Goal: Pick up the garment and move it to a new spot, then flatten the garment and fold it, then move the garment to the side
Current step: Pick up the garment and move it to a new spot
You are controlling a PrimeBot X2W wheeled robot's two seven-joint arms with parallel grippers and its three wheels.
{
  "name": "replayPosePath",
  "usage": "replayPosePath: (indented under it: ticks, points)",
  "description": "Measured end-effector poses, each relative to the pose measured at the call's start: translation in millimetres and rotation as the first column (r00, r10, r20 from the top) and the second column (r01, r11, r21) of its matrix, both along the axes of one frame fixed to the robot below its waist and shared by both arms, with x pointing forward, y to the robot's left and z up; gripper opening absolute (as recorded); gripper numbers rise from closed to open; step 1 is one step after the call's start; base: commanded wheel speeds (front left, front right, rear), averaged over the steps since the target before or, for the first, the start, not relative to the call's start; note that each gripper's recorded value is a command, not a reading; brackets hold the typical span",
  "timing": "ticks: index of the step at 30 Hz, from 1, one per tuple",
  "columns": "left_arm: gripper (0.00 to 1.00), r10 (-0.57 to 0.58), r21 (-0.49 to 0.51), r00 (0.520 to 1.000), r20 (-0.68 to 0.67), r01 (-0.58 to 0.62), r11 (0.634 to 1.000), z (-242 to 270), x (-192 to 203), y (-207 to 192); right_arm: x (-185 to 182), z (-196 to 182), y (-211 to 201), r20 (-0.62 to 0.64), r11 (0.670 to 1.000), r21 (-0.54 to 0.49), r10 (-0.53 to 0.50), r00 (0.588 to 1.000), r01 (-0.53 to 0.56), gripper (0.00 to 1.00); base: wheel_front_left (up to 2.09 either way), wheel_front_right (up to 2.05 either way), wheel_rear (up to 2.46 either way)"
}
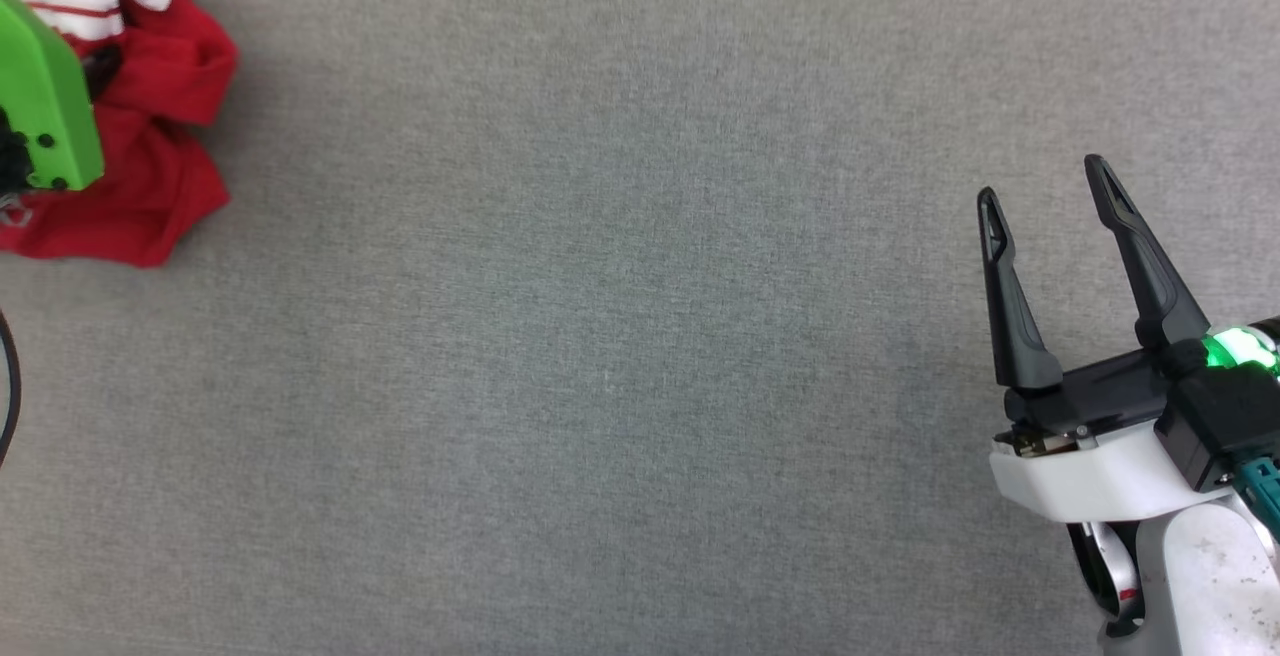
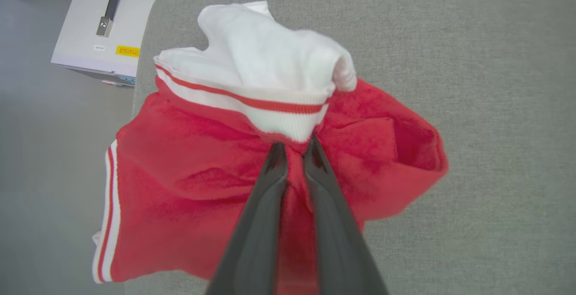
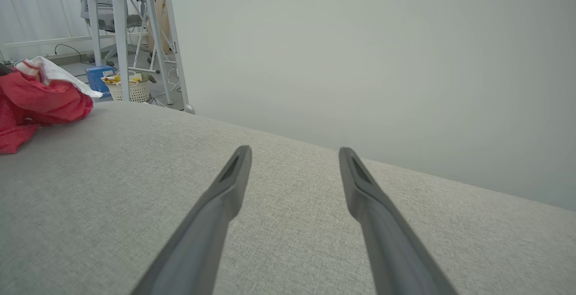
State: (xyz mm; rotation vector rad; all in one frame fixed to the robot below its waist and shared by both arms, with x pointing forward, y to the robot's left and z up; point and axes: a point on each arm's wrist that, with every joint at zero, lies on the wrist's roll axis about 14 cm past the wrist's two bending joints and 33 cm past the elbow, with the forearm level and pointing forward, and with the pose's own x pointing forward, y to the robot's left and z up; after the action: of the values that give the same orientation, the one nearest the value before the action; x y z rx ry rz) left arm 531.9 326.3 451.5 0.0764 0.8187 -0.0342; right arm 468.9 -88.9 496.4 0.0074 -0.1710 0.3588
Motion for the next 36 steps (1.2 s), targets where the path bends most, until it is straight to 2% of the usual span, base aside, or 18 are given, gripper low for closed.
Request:
replayPosePath:
  ticks: [4, 8, 11, 14, 18, 20, 24, 29, 33, 36]
  points:
    - [0.0, -0.114, 0.036, 0.989, 0.095, 0.111, 0.993, 38.8, 4.3, -26.5, -9.3, 17.1, 1.7, 0.028, 1.0, 0.015, -0.002, 1.0, 0.001, 1.0, 0.0, 0.0, 0.0]
    - [0.0, -0.25, 0.07, 0.948, 0.198, 0.24, 0.968, 79.8, 12.0, -68.6, -16.8, 36.0, -1.0, 0.067, 1.0, 0.025, -0.017, 0.998, 0.016, 1.0, 0.0, 0.0, 0.0]
    - [0.0, -0.354, 0.091, 0.905, 0.237, 0.342, 0.935, 93.1, 15.8, -105.6, -21.5, 44.8, -7.8, 0.083, 0.999, 0.028, -0.039, 0.996, 0.037, 1.0, 0.0, 0.0, 0.0]
    - [0.0, -0.466, 0.096, 0.848, 0.252, 0.457, 0.884, 93.2, 15.6, -151.6, -26.2, 50.3, -18.9, 0.092, 0.997, 0.024, -0.072, 0.993, 0.07, 1.0, 0.0, 0.0, 0.0]
    - [0.0, -0.619, 0.101, 0.741, 0.262, 0.617, 0.781, 88.9, 7.3, -221.8, -33.9, 56.1, -36.0, 0.099, 0.993, 0.019, -0.122, 0.988, 0.12, 1.0, 0.0, 0.0, 0.0]
    - [0.0, -0.691, 0.098, 0.671, 0.27, 0.694, 0.713, 85.8, -1.3, -261.1, -38.3, 58.6, -44.3, 0.102, 0.989, 0.015, -0.145, 0.984, 0.145, 1.0, 0.0, 0.0, 0.0]
    - [0.0, -0.784, 0.052, 0.536, 0.313, 0.815, 0.578, 82.9, -23.8, -335.3, -46.6, 64.9, -60.8, 0.106, 0.981, 0.035, -0.192, 0.976, 0.189, 1.0, 0.0, 0.0, 0.0]
    - [0.0, -0.849, 0.012, 0.393, 0.354, 0.906, 0.424, 79.2, -52.1, -406.8, -56.9, 70.6, -84.5, 0.113, 0.966, 0.033, -0.26, 0.959, 0.257, 1.0, 0.0, 0.0, 0.0]
    - [0.0, -0.854, -0.028, 0.315, 0.415, 0.942, 0.334, 79.3, -70.3, -453.0, -65.1, 72.8, -108.2, 0.113, 0.945, 0.033, -0.327, 0.938, 0.325, 1.0, 0.0, 0.0, 0.0]
    - [0.0, -0.861, -0.068, 0.287, 0.421, 0.956, 0.285, 67.9, -85.2, -476.2, -70.4, 68.5, -119.2, 0.095, 0.933, 0.032, -0.359, 0.929, 0.357, 1.0, 0.0, 0.0, 0.0]
